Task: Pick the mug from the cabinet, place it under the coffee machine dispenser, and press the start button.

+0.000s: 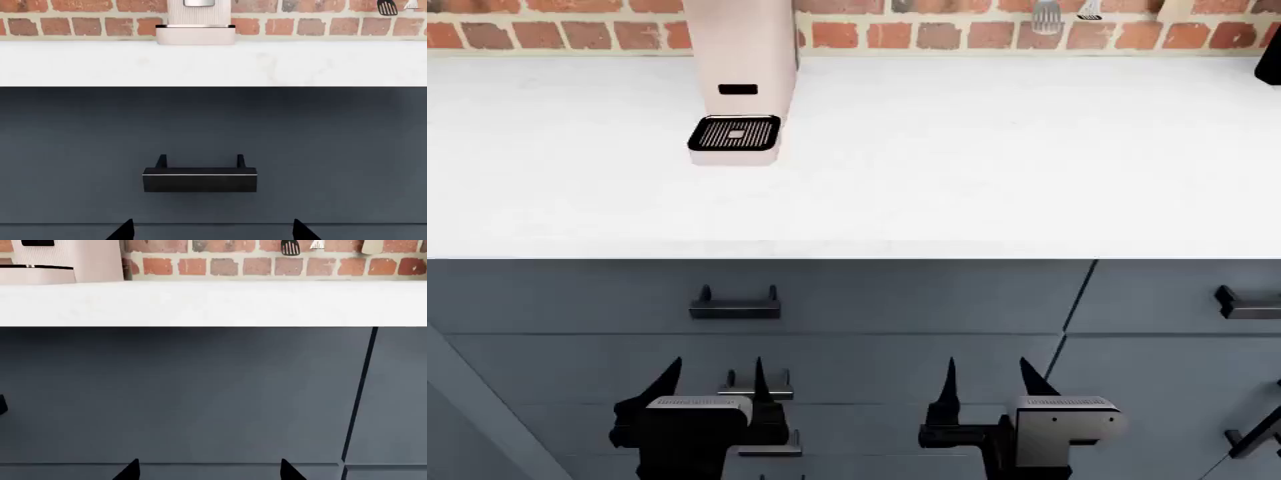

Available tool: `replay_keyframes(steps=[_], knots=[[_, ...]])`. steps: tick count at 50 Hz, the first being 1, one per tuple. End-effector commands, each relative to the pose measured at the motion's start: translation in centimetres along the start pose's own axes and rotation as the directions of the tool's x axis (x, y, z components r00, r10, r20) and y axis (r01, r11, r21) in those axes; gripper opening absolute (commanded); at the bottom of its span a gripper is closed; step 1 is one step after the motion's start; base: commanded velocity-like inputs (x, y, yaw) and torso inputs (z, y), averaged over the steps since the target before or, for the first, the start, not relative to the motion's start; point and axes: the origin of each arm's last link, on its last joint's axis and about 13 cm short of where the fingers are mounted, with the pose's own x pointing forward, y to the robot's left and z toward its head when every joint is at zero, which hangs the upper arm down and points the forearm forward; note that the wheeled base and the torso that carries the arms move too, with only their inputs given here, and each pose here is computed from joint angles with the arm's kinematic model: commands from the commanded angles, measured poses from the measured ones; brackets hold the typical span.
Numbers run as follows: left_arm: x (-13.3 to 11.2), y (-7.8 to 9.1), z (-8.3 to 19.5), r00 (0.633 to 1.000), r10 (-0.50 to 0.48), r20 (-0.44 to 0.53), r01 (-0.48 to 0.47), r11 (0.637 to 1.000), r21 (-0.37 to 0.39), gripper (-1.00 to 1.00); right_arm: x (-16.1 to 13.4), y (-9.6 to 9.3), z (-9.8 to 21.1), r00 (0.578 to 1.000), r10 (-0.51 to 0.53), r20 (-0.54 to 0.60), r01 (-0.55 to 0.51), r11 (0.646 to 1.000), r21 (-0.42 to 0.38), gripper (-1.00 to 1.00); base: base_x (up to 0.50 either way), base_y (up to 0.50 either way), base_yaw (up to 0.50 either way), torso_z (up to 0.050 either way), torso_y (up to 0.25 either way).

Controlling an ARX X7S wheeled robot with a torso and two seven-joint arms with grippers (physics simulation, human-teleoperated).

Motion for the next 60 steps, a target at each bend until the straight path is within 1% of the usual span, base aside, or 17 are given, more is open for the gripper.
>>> replay_keyframes(steps=[1,7,11,14,16,19,22,27,31,34,40,44,47,51,53,56,60], knots=[[0.0,0.0,0.0,1.0,-0.001,-0.003,0.001,1.0,-0.016,1.0,0.0,0.1,0.1,1.0,0.001,0.002,-0.001,1.0,0.008,1.0,0.0,0.0,0.0,0.0,0.0],[-0.2,0.1,0.1,1.0,0.0,0.013,0.0,1.0,-0.024,1.0,-0.2,0.1,0.3,1.0,-0.002,0.016,0.001,0.999,0.032,1.0,0.0,0.0,0.0,0.0,0.0],[-0.4,0.1,0.2,1.0,-0.017,0.023,0.017,1.0,-0.017,1.0,-0.5,0.1,0.7,0.999,-0.003,0.042,0.002,0.999,0.043,1.0,0.0,0.0,0.0,0.045,0.0],[-0.5,0.2,0.9,0.999,-0.032,0.032,0.033,0.999,-0.043,1.0,-0.7,0.1,1.4,0.998,0.002,0.06,-0.006,0.998,0.06,1.0,0.0,0.0,0.0,0.05,0.0],[-0.3,0.5,2.4,0.998,-0.04,0.051,0.045,0.995,-0.093,1.0,-1.3,0.1,3.7,0.993,0.016,0.118,-0.025,0.997,0.076,1.0,0.0,0.0,0.0,0.05,0.0],[1.2,0.8,5.7,0.992,-0.031,0.125,0.047,0.991,-0.126,1.0,-1.2,-0.1,6.2,0.985,0.027,0.172,-0.041,0.996,0.083,1.0,0.0,0.0,0.0,0.05,0.0],[3.2,0.7,8.0,0.984,-0.014,0.176,0.038,0.99,-0.134,1.0,-0.8,-0.3,8.9,0.972,0.032,0.232,-0.052,0.996,0.078,1.0,0.0,0.0,0.0,0.05,0.0],[6.2,0.6,10.9,0.972,0.034,0.233,0.002,0.988,-0.154,1.0,-0.7,-0.5,12.5,0.95,0.042,0.31,-0.064,0.996,0.061,1.0,0.0,0.0,0.0,0.05,0.0],[8.0,0.3,12.5,0.959,0.064,0.277,-0.027,0.99,-0.135,1.0,-0.9,-0.5,14.5,0.936,0.049,0.349,-0.071,0.996,0.051,1.0,0.0,0.0,0.0,0.05,0.0],[9.9,0.3,13.8,0.957,0.079,0.281,-0.038,0.988,-0.148,1.0,-0.8,-0.6,16.1,0.923,0.047,0.381,-0.068,0.997,0.04,1.0,0.0,0.0,0.0,0.05,0.0],[13.9,0.3,15.2,0.963,0.092,0.254,-0.031,0.972,-0.233,1.0,-1.0,-0.7,19.2,0.901,0.054,0.431,-0.066,0.998,0.013,1.0,0.0,0.0,0.0,0.05,0.0],[16.5,0.0,16.0,0.975,0.067,0.213,-0.011,0.967,-0.254,1.0,-1.3,-0.9,21.7,0.885,0.059,0.463,-0.063,0.998,-0.007,1.0,0.0,0.0,0.0,0.05,0.0],[18.4,-0.2,16.5,0.978,0.066,0.199,-0.019,0.973,-0.229,1.0,-1.5,-1.0,23.5,0.872,0.067,0.485,-0.064,0.998,-0.023,1.0,0.0,0.0,0.0,0.05,0.0],[20.6,-0.5,16.5,0.977,0.067,0.203,-0.034,0.986,-0.162,1.0,-2.0,-0.8,25.2,0.859,0.085,0.505,-0.072,0.996,-0.045,1.0,0.0,0.0,0.0,0.05,0.0],[21.5,-0.4,16.4,0.976,0.074,0.207,-0.053,0.993,-0.108,1.0,-2.4,-0.8,25.9,0.855,0.09,0.511,-0.075,0.996,-0.049,1.0,0.0,0.0,0.0,0.05,0.0],[22.1,-0.3,16.6,0.973,0.077,0.218,-0.069,0.997,-0.044,1.0,-2.8,-0.9,26.9,0.847,0.088,0.525,-0.075,0.996,-0.045,1.0,0.0,0.0,0.0,0.05,0.0],[22.2,-0.2,17.0,0.976,0.061,0.21,-0.064,0.998,0.008,1.0,-3.1,-0.7,27.8,0.84,0.091,0.535,-0.077,0.996,-0.048,1.0,0.0,0.0,0.0,0.05,0.0]])
